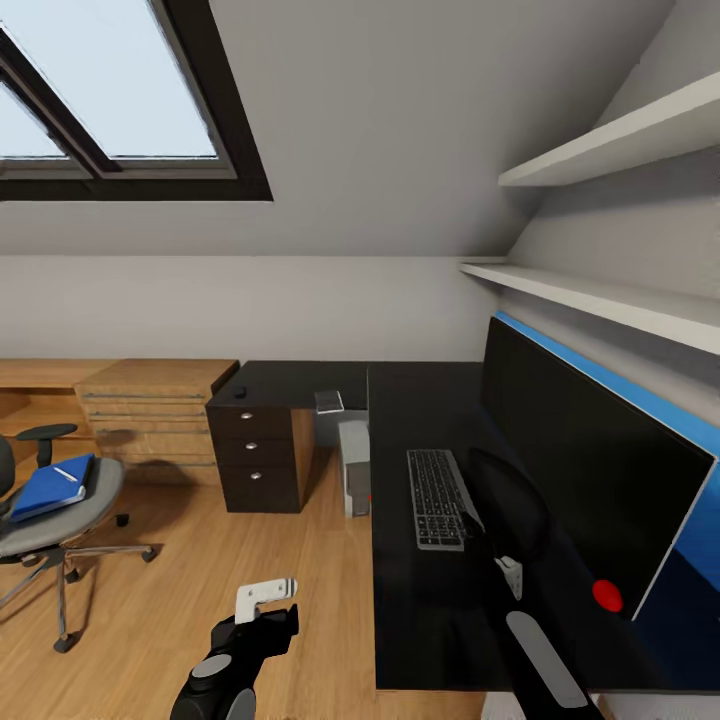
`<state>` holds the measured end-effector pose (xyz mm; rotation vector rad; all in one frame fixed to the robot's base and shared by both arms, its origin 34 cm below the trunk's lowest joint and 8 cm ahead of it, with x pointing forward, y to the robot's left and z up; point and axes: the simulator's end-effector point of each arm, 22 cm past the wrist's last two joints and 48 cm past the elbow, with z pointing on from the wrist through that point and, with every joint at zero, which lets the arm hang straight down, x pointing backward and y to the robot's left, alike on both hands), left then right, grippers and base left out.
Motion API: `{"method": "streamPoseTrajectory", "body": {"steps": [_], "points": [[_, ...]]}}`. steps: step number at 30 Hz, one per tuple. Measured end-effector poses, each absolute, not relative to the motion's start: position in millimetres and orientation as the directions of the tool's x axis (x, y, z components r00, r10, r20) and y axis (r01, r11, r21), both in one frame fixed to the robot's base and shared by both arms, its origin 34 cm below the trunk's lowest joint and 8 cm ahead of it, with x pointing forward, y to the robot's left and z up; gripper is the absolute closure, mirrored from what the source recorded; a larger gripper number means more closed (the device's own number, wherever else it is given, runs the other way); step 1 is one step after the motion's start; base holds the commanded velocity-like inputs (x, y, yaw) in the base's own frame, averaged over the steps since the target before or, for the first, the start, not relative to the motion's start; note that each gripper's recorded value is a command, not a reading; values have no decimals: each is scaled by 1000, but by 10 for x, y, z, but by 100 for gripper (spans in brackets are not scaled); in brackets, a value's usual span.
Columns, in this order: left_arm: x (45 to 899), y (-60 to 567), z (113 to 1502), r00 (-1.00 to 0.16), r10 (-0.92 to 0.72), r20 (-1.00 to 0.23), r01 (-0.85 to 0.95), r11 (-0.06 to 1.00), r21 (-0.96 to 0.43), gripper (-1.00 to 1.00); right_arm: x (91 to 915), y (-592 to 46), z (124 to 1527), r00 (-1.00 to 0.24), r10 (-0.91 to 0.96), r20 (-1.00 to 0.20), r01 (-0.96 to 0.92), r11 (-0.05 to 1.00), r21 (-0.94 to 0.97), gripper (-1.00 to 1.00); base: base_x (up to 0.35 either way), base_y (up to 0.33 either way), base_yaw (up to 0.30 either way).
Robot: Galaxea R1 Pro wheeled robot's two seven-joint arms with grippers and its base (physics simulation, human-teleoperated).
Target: In the bedroom, organize the workspace by keeping the computer under the desk, ensuring the monitor is on the desk, placing the keyboard on the desk next to the monitor, placing the mouse on the desk next to the keyboard, moving the folder from the swivel chair onto the desk next to the mouse, stacking the notebook on top of the folder with the pen on top of the notebook, and positioning the swivel chair next to the desk.
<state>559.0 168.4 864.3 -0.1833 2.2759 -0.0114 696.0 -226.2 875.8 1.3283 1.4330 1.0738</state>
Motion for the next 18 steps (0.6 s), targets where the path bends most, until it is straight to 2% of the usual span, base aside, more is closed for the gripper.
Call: {"method": "streamPoseTrajectory", "body": {"steps": [18], "points": [[5606,1704,8689,-634,-140,-760,-132,989,-72,-100,6901,-2273,8550,-40,998,-43,331,54,942,-100,-25,0,0]]}}
